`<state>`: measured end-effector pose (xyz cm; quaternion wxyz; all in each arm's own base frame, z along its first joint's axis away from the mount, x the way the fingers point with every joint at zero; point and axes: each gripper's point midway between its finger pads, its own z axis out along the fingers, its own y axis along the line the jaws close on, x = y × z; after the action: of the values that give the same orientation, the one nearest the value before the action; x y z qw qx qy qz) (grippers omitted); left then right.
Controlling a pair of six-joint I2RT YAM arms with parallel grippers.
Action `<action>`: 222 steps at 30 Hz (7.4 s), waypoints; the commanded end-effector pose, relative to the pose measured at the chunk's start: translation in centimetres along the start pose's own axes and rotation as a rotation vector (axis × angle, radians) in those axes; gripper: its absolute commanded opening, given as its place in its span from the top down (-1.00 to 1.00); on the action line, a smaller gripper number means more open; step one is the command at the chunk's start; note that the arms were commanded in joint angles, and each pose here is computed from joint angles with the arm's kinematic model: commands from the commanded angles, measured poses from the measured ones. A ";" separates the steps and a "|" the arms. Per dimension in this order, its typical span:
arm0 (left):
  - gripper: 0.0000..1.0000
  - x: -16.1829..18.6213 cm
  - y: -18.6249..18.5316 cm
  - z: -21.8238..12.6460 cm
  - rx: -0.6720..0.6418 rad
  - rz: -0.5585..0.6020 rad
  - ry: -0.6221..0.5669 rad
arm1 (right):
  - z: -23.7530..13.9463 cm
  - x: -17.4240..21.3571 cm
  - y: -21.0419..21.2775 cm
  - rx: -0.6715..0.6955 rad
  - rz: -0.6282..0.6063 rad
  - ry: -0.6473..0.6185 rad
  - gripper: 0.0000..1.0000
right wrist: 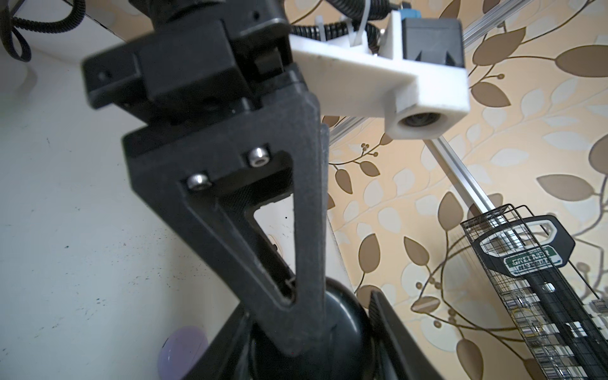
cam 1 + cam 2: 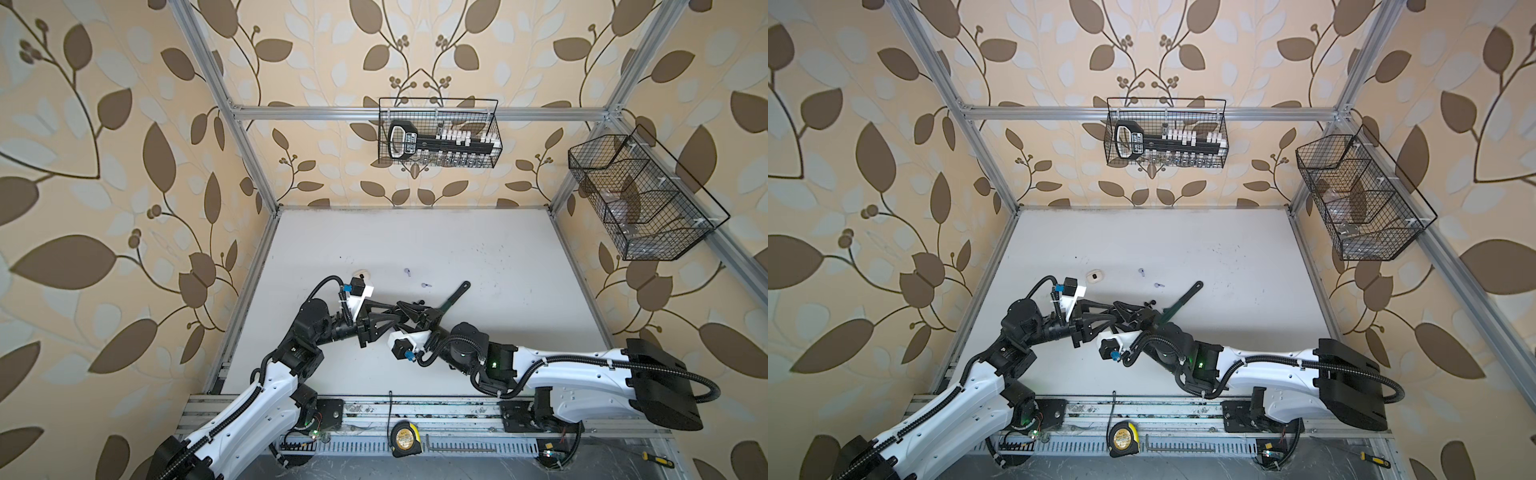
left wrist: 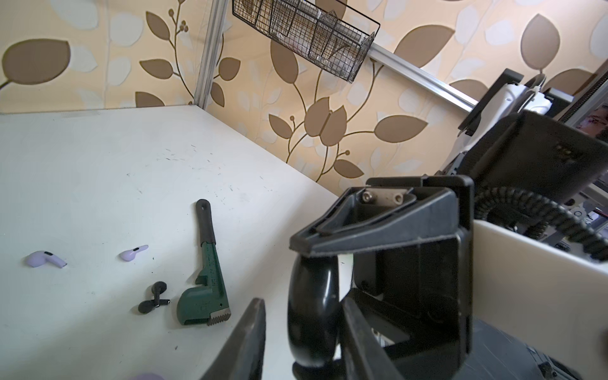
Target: Insert the wireless bluetooth earbuds into the charging case
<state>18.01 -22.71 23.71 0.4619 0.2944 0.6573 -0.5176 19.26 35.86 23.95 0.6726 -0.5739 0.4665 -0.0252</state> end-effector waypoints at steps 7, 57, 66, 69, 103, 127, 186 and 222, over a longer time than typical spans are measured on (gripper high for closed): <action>0.33 -1.9 -2.2 0.3 0.088 0.077 -0.023 | 0.2 -1.7 -1.2 0.014 -0.003 -0.053 0.67; 1.00 0.3 -2.5 -0.7 0.024 0.402 -0.092 | -6.1 -2.0 -1.7 -0.058 0.345 -0.154 -0.46; 1.00 1.1 -3.7 -0.8 0.099 0.473 -0.084 | -6.5 -3.9 -1.3 -0.109 0.443 -0.266 -0.51; 1.00 1.2 -4.0 -0.8 0.119 0.477 -0.080 | -5.6 -4.0 -1.1 -0.111 0.448 -0.246 -0.49; 1.00 2.0 -5.9 -1.2 0.219 0.522 -0.072 | -4.0 -2.2 -4.3 0.022 0.538 -0.155 -0.18; 1.00 1.6 -5.8 -1.5 0.190 0.525 -0.085 | -3.4 -1.0 -6.7 0.109 0.644 -0.106 -0.24; 1.00 -2.0 1.0 -2.0 -0.084 0.301 -0.166 | 6.4 29.8 3.1 -0.100 1.111 0.936 -0.33; 1.00 -2.2 1.2 -2.2 -0.108 0.309 -0.173 | 7.3 28.1 4.7 -0.129 1.094 0.999 -0.03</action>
<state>19.36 -20.14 24.55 0.5923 0.3155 0.6025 -0.4320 37.78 27.34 2.25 0.2701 -0.2263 0.9305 0.1000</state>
